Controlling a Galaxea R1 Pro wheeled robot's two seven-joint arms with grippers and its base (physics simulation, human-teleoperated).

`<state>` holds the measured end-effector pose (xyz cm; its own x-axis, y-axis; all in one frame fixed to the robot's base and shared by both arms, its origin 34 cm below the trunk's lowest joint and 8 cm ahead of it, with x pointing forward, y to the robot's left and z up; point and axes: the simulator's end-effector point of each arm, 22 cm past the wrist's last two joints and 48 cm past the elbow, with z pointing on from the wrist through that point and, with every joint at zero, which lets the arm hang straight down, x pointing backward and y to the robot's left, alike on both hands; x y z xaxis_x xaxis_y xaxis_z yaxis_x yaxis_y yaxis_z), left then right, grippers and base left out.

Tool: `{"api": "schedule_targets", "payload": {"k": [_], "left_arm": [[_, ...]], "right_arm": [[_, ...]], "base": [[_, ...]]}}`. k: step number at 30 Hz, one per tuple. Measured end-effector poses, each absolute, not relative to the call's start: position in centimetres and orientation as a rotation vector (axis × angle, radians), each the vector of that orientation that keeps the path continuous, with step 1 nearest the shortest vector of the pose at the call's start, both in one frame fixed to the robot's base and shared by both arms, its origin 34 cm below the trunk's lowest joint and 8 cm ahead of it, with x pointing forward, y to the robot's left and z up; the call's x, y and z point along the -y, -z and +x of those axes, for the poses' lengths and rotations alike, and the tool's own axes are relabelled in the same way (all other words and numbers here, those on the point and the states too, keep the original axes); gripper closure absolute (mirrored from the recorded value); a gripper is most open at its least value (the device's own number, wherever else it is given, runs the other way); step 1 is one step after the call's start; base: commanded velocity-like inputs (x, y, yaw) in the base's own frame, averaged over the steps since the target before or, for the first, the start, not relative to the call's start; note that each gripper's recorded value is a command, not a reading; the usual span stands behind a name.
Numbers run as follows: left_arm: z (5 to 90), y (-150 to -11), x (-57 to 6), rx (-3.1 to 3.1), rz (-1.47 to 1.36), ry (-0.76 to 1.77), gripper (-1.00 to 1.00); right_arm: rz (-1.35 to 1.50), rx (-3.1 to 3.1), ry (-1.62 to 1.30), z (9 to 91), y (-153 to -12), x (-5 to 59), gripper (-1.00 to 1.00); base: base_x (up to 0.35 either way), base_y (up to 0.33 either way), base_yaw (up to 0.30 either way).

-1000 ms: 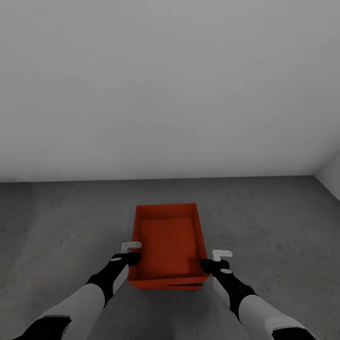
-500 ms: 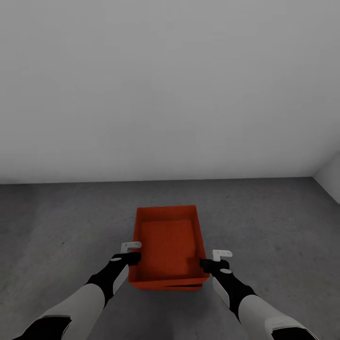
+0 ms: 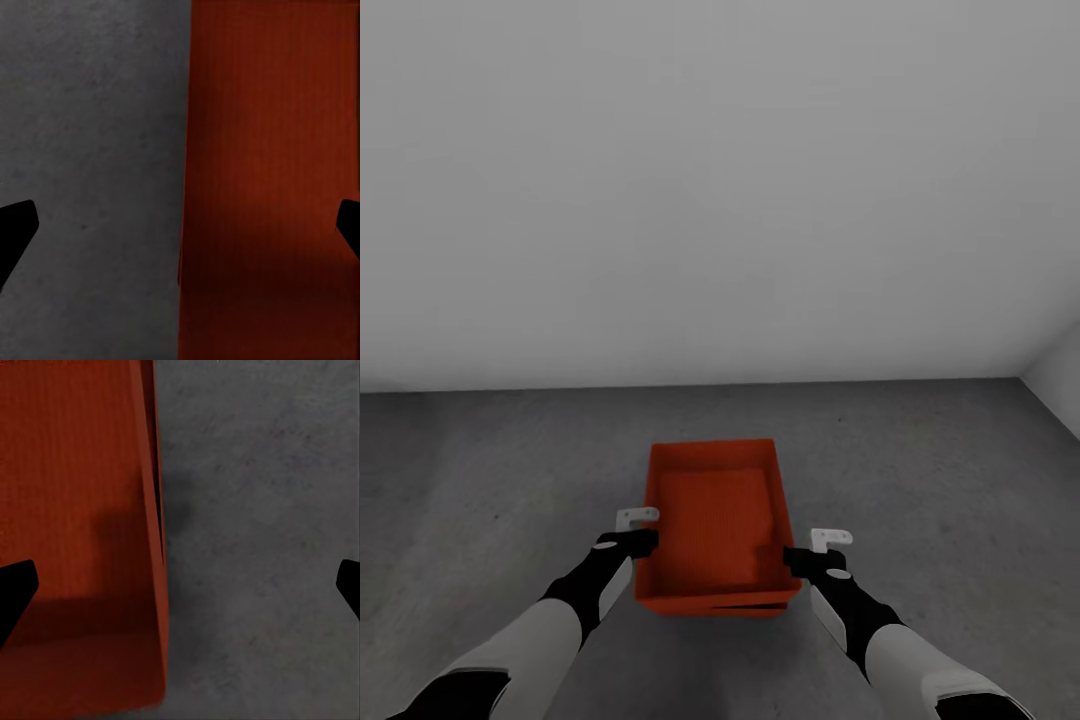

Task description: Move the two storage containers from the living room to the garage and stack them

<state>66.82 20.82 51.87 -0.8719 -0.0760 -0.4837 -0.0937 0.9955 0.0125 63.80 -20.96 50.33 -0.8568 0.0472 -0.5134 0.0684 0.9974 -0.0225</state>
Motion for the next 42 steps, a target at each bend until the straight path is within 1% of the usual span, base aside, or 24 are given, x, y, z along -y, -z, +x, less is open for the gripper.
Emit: {"api": "schedule_targets", "payload": {"k": [42], "left_arm": [[66.9,-58.3,-21.0,-2.627,-0.120,-0.050,-1.00]], "right_arm": [[0.087,-2.602,0.058,63.5,-56.5,21.1,-1.00]], "base": [[0.000,0.000,0.000]]}}
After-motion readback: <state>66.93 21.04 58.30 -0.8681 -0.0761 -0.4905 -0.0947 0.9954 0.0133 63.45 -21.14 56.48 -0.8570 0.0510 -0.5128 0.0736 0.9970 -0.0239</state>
